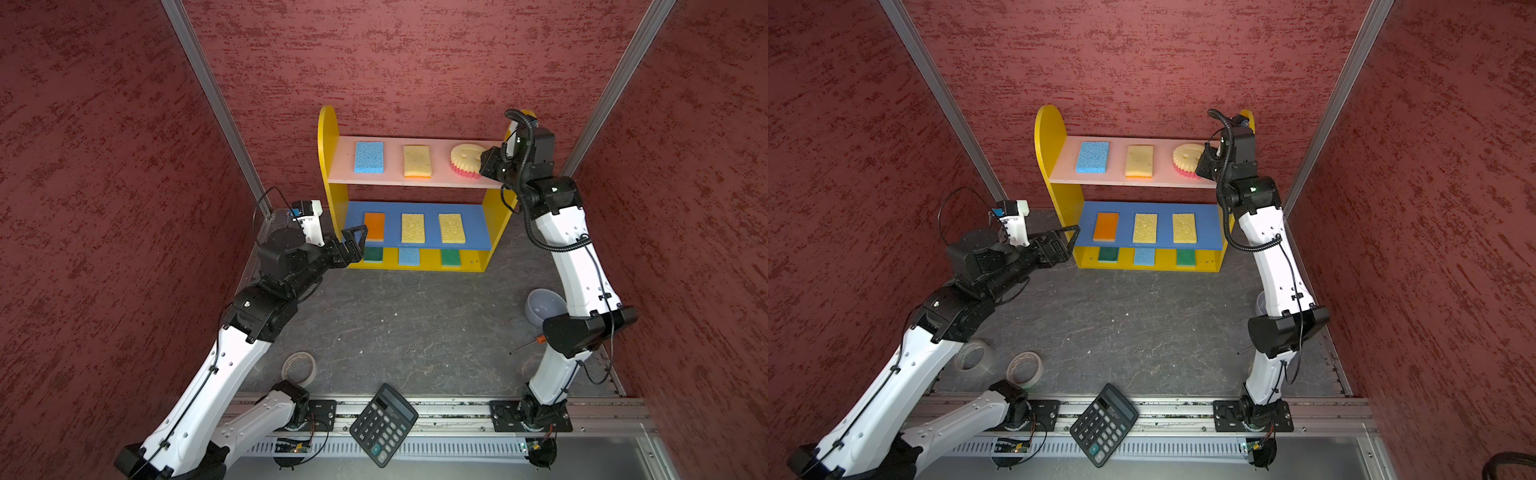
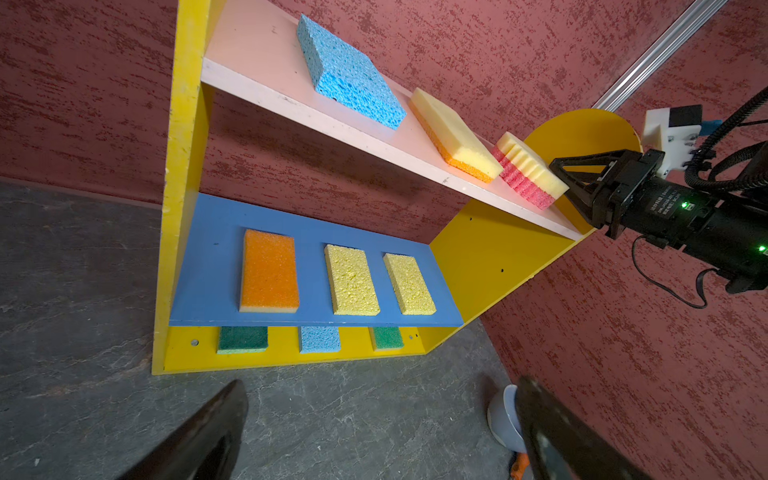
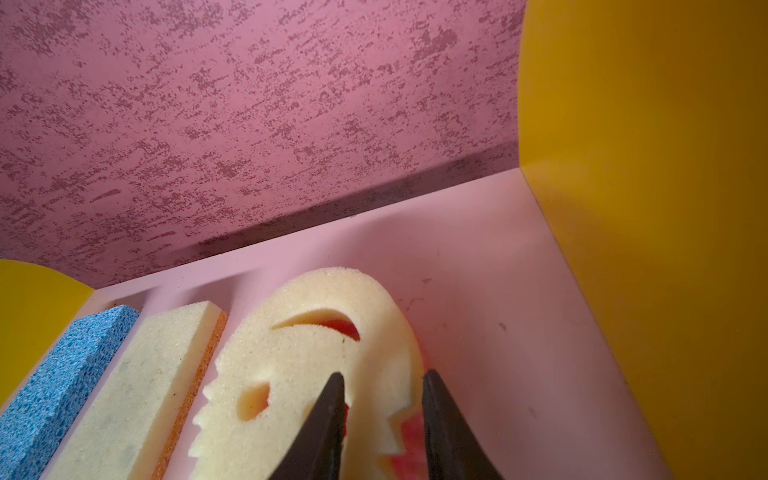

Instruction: Place and organize the cleaning sponges onto the shelf

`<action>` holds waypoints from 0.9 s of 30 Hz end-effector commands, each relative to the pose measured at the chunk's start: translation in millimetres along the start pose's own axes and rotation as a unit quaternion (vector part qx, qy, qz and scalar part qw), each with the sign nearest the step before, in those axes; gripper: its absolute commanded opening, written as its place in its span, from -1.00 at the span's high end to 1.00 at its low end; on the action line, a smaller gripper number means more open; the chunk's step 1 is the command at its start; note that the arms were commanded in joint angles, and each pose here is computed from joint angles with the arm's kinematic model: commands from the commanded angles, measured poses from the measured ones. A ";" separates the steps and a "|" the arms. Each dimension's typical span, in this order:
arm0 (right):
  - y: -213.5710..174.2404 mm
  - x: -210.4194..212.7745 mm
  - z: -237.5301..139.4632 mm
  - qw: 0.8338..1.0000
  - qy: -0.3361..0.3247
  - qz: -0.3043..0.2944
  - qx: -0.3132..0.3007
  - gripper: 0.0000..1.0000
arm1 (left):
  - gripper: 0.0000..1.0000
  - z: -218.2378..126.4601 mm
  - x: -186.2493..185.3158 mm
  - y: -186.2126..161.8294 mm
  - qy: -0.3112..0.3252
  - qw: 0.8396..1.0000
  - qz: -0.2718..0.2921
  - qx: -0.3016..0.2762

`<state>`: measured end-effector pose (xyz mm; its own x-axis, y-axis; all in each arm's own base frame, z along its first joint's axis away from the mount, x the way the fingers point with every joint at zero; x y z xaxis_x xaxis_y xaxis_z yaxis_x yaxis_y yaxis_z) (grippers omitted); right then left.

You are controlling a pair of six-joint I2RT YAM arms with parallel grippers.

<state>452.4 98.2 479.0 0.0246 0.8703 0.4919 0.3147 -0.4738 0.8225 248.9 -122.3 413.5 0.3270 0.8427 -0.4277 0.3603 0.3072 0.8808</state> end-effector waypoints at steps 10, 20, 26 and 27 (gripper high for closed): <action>18.5 7.6 -19.9 1.000 0.016 0.001 -0.017 0.06 | -0.99 1.3 0.3 4.2 0.000 1.000 -0.002 -0.002; 19.0 19.6 -60.9 0.997 0.074 0.000 -0.008 -0.17 | -0.99 -2.2 4.6 11.8 0.019 0.999 0.019 -0.019; -26.7 -1.8 -94.8 0.991 0.129 0.002 -0.023 -0.98 | -0.99 -19.4 32.5 12.8 0.101 0.989 0.047 -0.099; -33.4 -7.3 -101.8 0.991 0.132 0.001 -0.031 -0.98 | -0.99 -21.7 37.4 11.4 0.113 0.985 0.056 -0.115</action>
<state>360.9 94.2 467.0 -0.1237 0.8363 0.5342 0.3486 -0.4674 0.8124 248.3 -98.3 405.5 0.2298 0.9067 -0.3536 0.2557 0.2943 0.9209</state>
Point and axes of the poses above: each gripper's point midway between its finger pads, its own z axis out along the fingers, its own x axis along the line the jaws close on, y = z × x, the point moved 5 cm from there along -z, back along the fingers, and after that the axes turned 6 degrees about z, right-handed, at the moved point
